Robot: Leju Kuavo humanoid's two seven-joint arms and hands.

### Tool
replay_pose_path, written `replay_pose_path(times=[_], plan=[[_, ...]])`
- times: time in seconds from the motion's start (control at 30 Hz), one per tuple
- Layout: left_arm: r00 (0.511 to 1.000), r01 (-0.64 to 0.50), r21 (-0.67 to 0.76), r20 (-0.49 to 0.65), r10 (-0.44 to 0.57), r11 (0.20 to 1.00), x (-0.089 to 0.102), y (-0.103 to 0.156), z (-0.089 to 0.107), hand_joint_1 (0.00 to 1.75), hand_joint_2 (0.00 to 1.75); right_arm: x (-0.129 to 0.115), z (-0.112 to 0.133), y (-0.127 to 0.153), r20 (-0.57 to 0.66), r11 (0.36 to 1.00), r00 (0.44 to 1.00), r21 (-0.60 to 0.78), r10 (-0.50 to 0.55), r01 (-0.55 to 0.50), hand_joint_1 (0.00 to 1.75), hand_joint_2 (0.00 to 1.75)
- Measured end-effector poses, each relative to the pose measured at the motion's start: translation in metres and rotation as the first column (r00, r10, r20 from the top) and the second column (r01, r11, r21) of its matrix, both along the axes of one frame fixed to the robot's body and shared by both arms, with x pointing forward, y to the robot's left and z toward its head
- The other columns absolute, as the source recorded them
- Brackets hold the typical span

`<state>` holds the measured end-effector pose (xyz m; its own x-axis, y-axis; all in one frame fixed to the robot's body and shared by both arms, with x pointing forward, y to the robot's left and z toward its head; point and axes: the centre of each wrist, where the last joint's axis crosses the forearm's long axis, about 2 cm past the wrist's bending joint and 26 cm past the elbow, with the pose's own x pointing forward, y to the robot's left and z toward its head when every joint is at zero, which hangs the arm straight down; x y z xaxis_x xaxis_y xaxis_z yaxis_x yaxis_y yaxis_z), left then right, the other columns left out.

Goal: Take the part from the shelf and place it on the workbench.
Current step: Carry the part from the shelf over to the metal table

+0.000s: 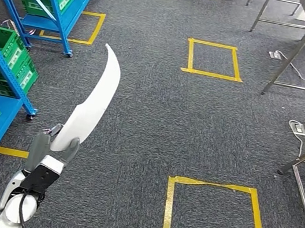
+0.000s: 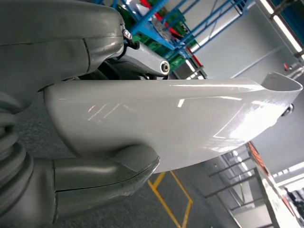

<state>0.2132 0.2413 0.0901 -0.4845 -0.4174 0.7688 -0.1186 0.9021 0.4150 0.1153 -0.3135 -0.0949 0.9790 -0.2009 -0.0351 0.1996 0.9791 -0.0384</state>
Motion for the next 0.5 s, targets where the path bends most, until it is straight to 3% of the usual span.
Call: replay_pose_path(times=[0.5], plan=[[0.997,0.028,-0.001,0.078,-0.027,1.0,0.026,-0.002,0.016,1.75,1.75,0.021,0.006,0.003,0.036,0.999,0.999,-0.045,0.006,-0.005,0.0,0.0]])
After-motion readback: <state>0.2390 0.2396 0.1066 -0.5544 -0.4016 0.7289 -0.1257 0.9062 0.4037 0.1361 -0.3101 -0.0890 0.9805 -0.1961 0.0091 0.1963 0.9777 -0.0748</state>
